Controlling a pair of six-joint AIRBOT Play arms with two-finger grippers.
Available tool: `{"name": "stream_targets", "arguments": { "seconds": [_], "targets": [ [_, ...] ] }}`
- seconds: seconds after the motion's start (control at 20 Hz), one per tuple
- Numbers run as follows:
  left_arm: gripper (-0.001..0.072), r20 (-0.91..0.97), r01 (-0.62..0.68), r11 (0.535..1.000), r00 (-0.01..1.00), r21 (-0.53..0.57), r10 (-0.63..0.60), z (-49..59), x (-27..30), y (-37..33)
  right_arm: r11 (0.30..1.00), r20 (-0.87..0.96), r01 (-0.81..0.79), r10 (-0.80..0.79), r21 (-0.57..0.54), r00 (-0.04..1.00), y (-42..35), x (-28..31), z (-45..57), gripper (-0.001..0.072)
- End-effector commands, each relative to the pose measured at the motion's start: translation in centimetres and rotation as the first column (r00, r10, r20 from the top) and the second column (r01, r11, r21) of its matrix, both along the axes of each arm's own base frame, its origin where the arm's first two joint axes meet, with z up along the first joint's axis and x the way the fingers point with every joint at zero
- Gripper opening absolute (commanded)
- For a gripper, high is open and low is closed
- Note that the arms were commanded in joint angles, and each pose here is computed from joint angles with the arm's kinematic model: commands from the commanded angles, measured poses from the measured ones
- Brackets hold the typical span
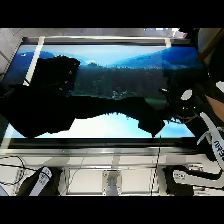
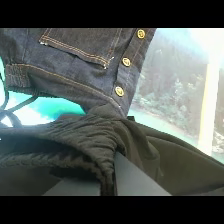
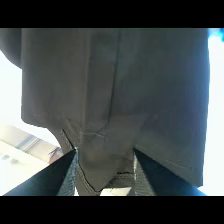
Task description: Fold the clothes and pants, and hang the long-sleeved shirts on hangers.
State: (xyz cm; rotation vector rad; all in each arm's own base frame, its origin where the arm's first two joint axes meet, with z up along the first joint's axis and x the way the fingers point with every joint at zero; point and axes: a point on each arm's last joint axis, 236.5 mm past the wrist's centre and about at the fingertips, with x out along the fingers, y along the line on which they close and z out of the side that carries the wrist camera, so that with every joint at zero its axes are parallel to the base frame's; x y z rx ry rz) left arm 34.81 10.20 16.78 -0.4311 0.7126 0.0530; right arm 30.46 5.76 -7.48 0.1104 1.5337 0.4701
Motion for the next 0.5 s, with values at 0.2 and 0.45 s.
{"name": "stream_targets", "arguments": {
  "seconds": [0.2,0.45],
  "targets": [
    [0.0019,-0.081,0.011,0.999,0.997,0.035,-0.008,-1.6,-1.2,0.5,0.997,0.091,-0.068,0.071,-0.035,0.993,2.8,2.3,-1.4,0.0385],
    [0.0019,-0.085,0.01,0.999,0.996,0.039,-0.007,-1.7,-1.3,0.6,0.997,0.082,-0.059,0.064,-0.055,0.995,2.6,2.8,-3.0,0.0336]
  ]
}}
